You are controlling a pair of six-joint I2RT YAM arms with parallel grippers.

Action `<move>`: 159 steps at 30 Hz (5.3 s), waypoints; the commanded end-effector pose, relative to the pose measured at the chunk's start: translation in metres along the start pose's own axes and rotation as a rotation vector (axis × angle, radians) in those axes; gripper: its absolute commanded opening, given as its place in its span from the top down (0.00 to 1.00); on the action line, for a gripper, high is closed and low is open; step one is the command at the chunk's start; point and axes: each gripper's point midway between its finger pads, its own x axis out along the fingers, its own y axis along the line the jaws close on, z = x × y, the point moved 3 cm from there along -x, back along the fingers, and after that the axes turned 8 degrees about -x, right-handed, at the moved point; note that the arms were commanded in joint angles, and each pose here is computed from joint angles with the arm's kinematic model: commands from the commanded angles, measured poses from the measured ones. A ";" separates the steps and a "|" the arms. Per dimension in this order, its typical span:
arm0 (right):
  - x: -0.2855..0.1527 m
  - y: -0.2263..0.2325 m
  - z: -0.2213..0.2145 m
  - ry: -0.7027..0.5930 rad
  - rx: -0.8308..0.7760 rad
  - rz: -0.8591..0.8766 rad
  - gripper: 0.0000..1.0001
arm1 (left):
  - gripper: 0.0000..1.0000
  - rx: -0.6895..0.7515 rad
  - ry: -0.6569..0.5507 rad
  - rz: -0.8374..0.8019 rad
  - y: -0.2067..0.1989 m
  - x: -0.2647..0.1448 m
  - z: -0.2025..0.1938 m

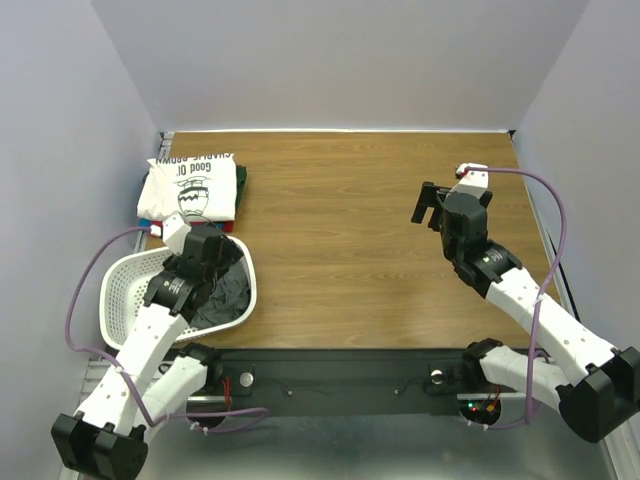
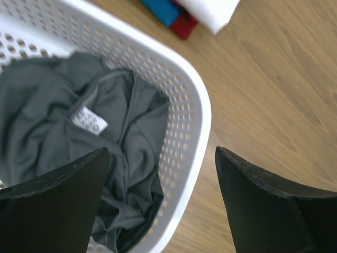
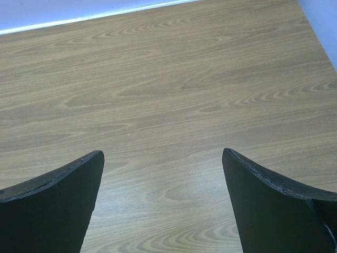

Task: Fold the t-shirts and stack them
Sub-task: Grab the tshirt from the pile, then move the tshirt to the center of the board, then flatten the tshirt out

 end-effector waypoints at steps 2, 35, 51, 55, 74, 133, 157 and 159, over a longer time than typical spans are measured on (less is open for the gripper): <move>-0.004 0.001 0.010 -0.040 0.059 0.023 0.00 | 0.06 -0.120 0.010 0.060 0.008 -0.003 -0.020; -0.003 -0.003 0.002 -0.030 0.055 -0.004 0.00 | 1.00 -0.080 0.195 0.215 0.040 0.005 -0.072; -0.003 -0.002 0.007 -0.037 0.053 0.000 0.00 | 1.00 -0.011 -0.143 -0.174 -0.089 -0.063 0.076; -0.004 -0.002 0.008 -0.039 0.058 0.006 0.00 | 1.00 0.063 -0.224 -0.396 -0.156 -0.099 0.126; -0.009 -0.014 0.020 -0.075 0.076 -0.047 0.00 | 1.00 0.104 -0.003 -2.085 -0.400 -0.337 0.187; 0.070 0.046 -0.038 0.335 0.016 0.194 1.00 | 0.01 0.466 0.245 -0.498 -0.179 0.076 -0.090; 0.104 -0.015 -0.097 0.568 0.099 0.099 0.11 | 0.15 0.547 0.383 -0.522 -0.185 0.088 -0.164; 0.098 -0.015 -0.101 0.574 0.112 0.107 0.11 | 0.17 0.550 0.409 -0.502 -0.181 0.090 -0.174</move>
